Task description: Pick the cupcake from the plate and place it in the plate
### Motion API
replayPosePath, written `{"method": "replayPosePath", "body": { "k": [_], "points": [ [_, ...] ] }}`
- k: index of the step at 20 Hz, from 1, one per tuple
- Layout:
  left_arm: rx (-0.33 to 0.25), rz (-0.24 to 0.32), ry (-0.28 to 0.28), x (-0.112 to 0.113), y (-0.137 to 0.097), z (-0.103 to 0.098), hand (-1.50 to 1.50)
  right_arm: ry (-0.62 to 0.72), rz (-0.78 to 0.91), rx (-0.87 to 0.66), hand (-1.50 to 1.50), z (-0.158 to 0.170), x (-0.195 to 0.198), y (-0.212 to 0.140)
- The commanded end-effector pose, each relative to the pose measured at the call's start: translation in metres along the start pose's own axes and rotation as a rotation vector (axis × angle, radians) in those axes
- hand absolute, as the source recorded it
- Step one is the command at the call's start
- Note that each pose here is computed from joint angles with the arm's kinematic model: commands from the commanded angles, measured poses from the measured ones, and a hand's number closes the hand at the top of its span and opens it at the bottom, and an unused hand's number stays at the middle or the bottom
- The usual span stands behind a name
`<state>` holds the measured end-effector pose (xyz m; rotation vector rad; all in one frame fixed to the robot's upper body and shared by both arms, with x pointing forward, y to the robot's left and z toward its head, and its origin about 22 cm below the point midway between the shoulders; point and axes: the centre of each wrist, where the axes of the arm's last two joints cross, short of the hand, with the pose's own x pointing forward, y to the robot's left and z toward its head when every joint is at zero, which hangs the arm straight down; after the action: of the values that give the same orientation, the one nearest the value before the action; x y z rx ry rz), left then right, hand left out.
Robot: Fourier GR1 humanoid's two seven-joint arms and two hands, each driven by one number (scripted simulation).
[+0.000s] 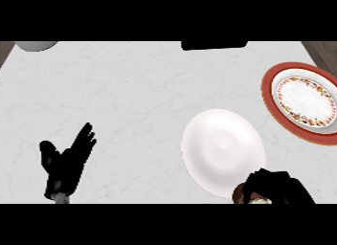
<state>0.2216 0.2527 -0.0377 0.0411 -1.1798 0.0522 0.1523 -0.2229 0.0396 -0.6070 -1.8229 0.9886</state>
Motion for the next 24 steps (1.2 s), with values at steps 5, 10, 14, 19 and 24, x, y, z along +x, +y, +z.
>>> {"method": "replayPosePath", "body": {
  "k": [5, 10, 14, 19, 24],
  "points": [
    [-0.033, -0.005, -0.008, -0.003, -0.017, -0.006, 0.00, 0.084, -0.157, -0.245, 1.50, 0.046, -0.030, -0.083],
    [-0.050, -0.032, 0.003, 0.006, -0.002, -0.005, 0.00, 0.162, -0.340, -0.350, 1.50, 0.060, -0.076, -0.098],
    [-0.048, -0.025, -0.019, 0.025, 0.000, -0.015, 0.00, 0.185, -0.301, -0.450, 1.50, 0.062, -0.136, -0.111],
    [-0.075, -0.030, -0.018, 0.029, -0.027, -0.019, 0.00, 0.238, -0.246, -0.568, 1.50, 0.021, -0.180, -0.132],
    [-0.081, -0.031, -0.020, 0.013, -0.017, -0.021, 0.00, 0.242, -0.234, -0.574, 1.50, -0.027, -0.221, -0.132]
  ]
}}
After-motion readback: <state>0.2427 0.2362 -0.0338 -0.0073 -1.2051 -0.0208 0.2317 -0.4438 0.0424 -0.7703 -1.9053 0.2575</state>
